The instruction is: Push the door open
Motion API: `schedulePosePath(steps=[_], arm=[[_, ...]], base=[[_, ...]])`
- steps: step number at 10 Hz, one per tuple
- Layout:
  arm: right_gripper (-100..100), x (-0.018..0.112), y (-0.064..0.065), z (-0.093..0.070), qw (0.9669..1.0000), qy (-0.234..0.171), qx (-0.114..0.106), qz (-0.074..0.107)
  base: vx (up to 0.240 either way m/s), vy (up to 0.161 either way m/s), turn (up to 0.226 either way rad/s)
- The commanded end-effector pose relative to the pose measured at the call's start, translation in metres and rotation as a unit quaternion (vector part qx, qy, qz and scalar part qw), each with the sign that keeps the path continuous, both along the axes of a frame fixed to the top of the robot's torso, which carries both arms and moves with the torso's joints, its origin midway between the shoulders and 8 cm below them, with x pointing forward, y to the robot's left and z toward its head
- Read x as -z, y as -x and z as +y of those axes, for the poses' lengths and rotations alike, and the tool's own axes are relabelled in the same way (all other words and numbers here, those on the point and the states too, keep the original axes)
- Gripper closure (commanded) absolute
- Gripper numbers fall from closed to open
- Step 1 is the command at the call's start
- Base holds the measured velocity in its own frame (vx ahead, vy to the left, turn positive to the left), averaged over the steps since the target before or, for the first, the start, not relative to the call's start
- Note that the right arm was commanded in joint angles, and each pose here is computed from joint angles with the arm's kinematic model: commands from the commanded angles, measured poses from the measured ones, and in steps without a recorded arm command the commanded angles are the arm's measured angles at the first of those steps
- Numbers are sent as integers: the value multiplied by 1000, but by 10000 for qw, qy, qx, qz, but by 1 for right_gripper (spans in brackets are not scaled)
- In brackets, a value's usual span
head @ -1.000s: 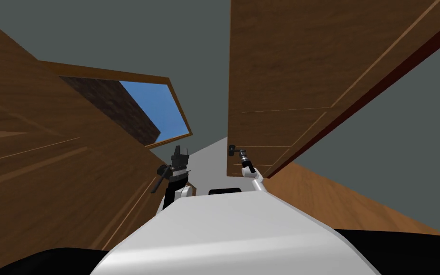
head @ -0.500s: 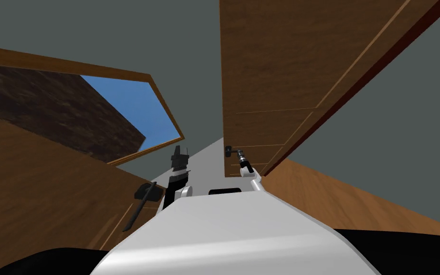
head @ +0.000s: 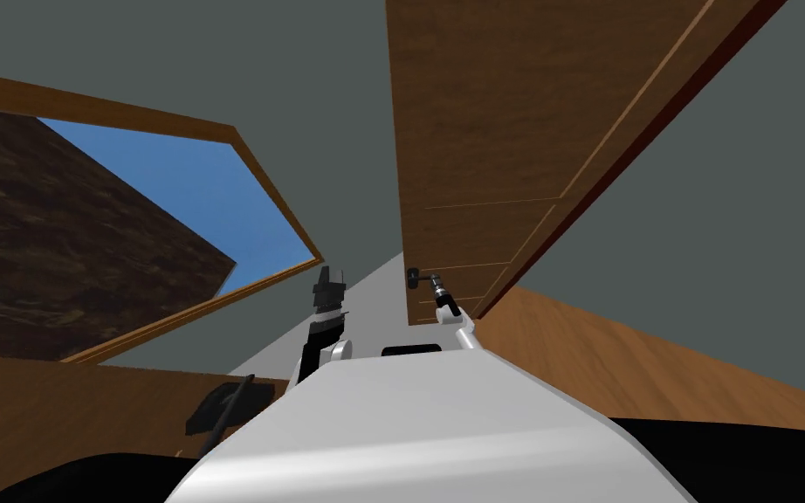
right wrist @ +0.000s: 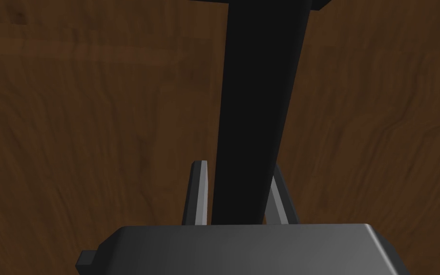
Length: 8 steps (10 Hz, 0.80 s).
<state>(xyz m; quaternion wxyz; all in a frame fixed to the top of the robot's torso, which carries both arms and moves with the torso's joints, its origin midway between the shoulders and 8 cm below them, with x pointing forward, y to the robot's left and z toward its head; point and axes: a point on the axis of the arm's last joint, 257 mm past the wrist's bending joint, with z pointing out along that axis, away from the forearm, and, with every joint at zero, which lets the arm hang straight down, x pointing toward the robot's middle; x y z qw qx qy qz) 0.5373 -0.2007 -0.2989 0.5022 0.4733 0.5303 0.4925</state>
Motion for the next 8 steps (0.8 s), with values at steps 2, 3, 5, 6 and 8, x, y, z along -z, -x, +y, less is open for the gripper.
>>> schedulePosePath(steps=[2,3,5,6,8], arm=[[100,-3,-1,3,10000,43,-30,-39],[100,-2,0,13,9999,35,-105,-34],[100,-2,0,23,9998,21,-178,-29],[100,-1,1,33,9997,7,-252,-25],[100,-1,2,49,9994,-25,-357,-19]], base=[[101,55,-179],[106,74,-242],[109,65,-204],[125,70,-279],[127,95,-234]])
